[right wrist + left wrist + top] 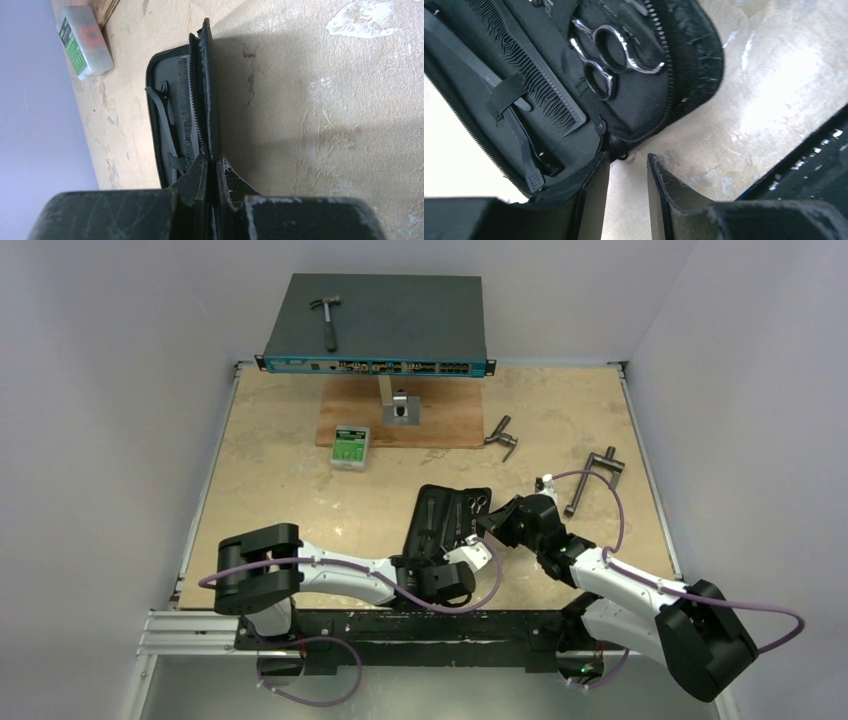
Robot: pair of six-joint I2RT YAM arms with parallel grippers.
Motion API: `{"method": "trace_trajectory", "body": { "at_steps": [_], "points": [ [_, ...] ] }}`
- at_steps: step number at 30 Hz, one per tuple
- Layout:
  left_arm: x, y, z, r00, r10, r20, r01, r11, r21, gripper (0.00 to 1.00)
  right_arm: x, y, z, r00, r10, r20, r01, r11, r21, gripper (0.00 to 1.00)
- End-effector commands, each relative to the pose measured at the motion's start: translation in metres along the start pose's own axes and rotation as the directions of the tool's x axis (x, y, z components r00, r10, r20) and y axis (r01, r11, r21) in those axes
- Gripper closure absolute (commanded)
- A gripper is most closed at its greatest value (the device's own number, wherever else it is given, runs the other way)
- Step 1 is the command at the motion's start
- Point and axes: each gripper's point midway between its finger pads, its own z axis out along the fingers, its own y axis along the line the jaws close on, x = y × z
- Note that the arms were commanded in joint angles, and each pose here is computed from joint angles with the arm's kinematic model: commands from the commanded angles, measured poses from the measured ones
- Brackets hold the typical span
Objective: Sort the hair-cutting tools
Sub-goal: Close the hairdressing tool bag at the center of the board.
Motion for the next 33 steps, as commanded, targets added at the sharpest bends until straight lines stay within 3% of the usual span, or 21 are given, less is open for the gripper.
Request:
{"method": "trace_trajectory", "body": {
  "at_steps": [1, 14, 22, 33],
  "points": [
    [-0.015, 0.011, 0.001, 0.999, -0.047, 0.027, 0.049, 0.997, -0.054, 0.68, -0.006, 0.022, -0.005, 1.0, 0.009, 0.008, -0.009, 0.998, -0.069, 1.0],
    [-0.028, 0.011, 0.002, 0.998, -0.025, 0.055, 0.028, 0.998, -0.048, 0.67, -0.005, 0.02, -0.005, 1.0, 0.006, 0.003, -0.006, 0.998, -0.066, 1.0],
    [-0.031, 0.012, 0.004, 0.998, -0.03, 0.058, 0.033, 0.998, -0.046, 0.8, -0.001, 0.019, -0.006, 1.0, 0.001, -0.011, -0.002, 0.997, -0.071, 1.0],
    [-0.024, 0.01, 0.001, 0.999, -0.04, 0.037, 0.041, 0.999, -0.019, 0.77, -0.001, 0.019, -0.006, 1.0, 0.0, -0.01, -0.001, 0.997, -0.073, 1.0]
  ]
}}
